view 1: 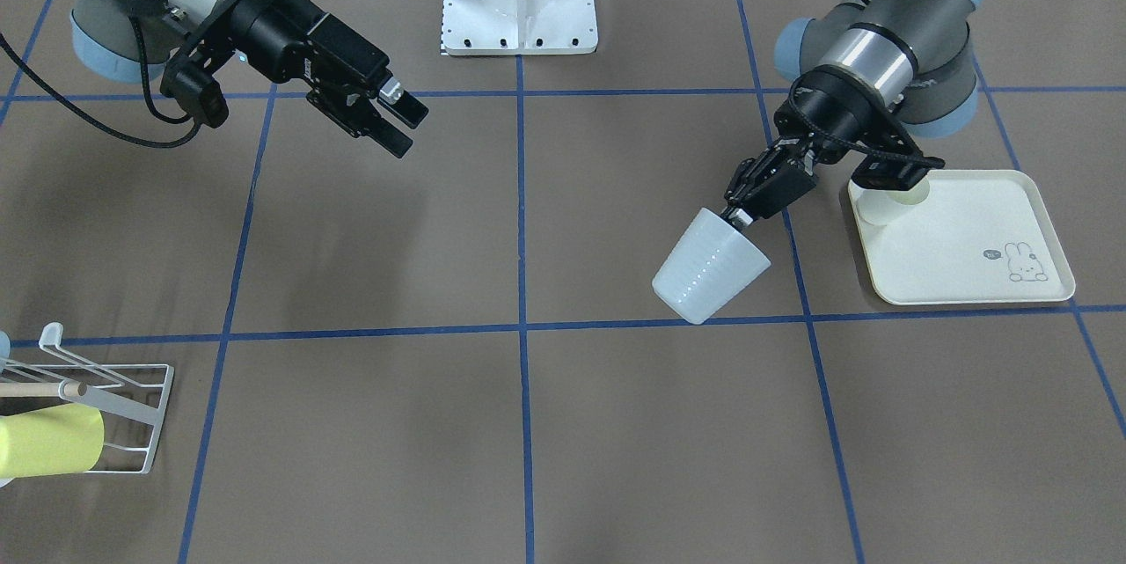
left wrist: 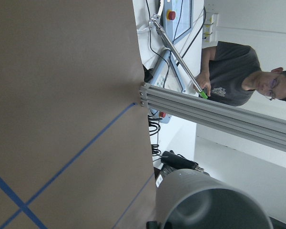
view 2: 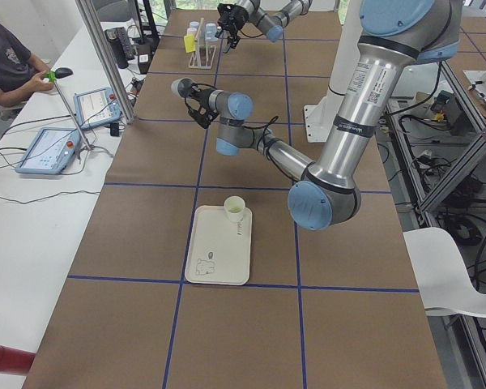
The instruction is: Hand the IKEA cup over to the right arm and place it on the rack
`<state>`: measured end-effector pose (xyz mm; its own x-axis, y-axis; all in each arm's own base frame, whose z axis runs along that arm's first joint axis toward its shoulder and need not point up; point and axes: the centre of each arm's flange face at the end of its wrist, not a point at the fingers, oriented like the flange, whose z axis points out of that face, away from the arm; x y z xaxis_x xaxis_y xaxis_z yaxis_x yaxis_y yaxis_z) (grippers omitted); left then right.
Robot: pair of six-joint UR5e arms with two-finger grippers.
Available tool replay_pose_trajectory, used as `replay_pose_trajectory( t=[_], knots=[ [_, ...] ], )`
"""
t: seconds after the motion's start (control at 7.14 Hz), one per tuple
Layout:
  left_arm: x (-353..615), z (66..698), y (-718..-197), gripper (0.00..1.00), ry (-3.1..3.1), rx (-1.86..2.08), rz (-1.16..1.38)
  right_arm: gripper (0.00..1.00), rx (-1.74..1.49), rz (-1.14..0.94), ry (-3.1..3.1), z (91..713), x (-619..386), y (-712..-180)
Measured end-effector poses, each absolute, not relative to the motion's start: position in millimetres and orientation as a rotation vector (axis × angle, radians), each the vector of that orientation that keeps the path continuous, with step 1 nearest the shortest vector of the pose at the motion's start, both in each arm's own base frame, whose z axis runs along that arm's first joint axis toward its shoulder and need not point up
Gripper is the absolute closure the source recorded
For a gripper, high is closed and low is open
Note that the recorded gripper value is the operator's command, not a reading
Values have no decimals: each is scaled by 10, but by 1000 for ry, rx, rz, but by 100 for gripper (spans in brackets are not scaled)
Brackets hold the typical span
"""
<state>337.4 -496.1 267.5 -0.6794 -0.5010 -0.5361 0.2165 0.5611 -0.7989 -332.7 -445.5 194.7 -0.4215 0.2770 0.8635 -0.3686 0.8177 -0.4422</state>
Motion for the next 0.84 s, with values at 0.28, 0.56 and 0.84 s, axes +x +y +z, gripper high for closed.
replay_pose_trajectory(
  t=[0.28,0.56,0.84],
  knots=[
    [3773,2484,-4528,100,2183,-334,-1185,0,45,715,-1903,1917,-3336,-4422],
    [4016,2303,-4265,100,2275,-429,-1207,0,44,709,-1919,1882,-3344,-4403],
    [4258,2082,-4071,100,2317,-486,-1221,0,46,709,-1928,1862,-3382,-4378]
  ],
)
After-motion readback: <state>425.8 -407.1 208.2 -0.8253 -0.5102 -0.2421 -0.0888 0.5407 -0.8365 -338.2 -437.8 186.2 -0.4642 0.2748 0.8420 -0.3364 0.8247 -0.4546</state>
